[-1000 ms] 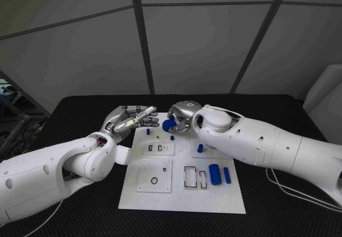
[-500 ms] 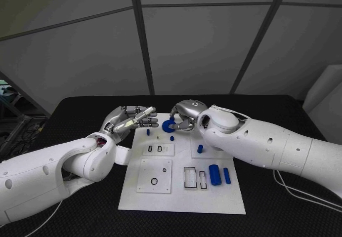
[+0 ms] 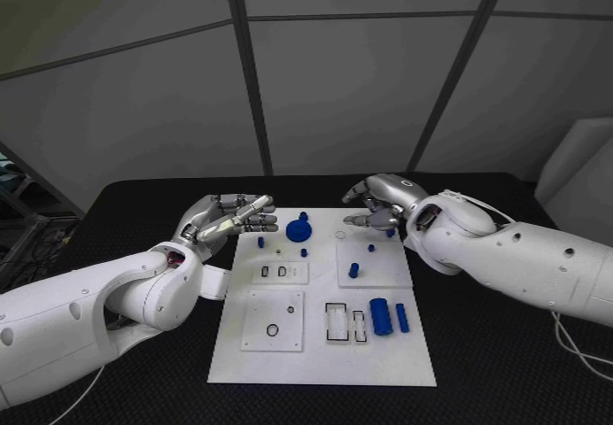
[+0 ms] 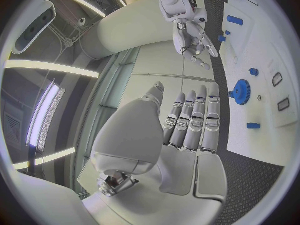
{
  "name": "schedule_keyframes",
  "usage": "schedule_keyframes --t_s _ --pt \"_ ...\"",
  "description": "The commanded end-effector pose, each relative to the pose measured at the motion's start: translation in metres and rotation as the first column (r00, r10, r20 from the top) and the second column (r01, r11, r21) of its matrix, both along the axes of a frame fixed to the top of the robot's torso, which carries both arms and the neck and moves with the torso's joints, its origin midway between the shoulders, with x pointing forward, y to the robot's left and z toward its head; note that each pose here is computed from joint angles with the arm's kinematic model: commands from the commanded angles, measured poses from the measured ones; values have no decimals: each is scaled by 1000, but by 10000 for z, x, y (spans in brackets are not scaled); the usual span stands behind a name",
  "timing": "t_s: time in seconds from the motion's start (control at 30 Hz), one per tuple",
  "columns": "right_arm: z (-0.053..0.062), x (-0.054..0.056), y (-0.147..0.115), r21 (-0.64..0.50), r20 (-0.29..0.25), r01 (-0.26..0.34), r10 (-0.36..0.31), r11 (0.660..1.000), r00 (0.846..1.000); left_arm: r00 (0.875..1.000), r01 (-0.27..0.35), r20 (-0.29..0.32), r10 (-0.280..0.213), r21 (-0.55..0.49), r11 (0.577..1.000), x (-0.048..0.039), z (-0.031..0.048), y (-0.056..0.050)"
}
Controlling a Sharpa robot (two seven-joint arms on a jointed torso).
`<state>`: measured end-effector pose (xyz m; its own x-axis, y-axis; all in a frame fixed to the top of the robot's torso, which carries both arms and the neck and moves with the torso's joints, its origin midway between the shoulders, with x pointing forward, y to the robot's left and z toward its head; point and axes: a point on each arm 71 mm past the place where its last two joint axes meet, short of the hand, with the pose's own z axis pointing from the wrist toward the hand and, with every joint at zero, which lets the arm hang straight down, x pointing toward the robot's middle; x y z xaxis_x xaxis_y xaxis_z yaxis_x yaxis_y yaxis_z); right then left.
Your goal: Assemble the parts on the task board
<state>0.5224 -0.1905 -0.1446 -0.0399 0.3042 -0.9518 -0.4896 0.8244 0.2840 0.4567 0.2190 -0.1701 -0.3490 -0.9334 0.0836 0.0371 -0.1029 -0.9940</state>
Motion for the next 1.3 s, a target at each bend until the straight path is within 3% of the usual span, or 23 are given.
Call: schedule_keyframes --t_s 0.03,0.23,0.5,1.3 --pt "11 -29 -202 113 -105 -38 50 993 993 1000 8 12 -8 -2 1000 3 16 -3" --pt "-5 11 -545 142 -147 1 20 990 989 1000 11 13 -11 -4 1000 8 14 -18" --pt "-67 117 -747 136 -169 42 -19 990 985 1000 11 14 -11 -5 1000 22 6 -28" --pt "-274 133 -870 91 -229 66 -43 994 973 1000 6 12 -6 -3 1000 44 -9 -20"
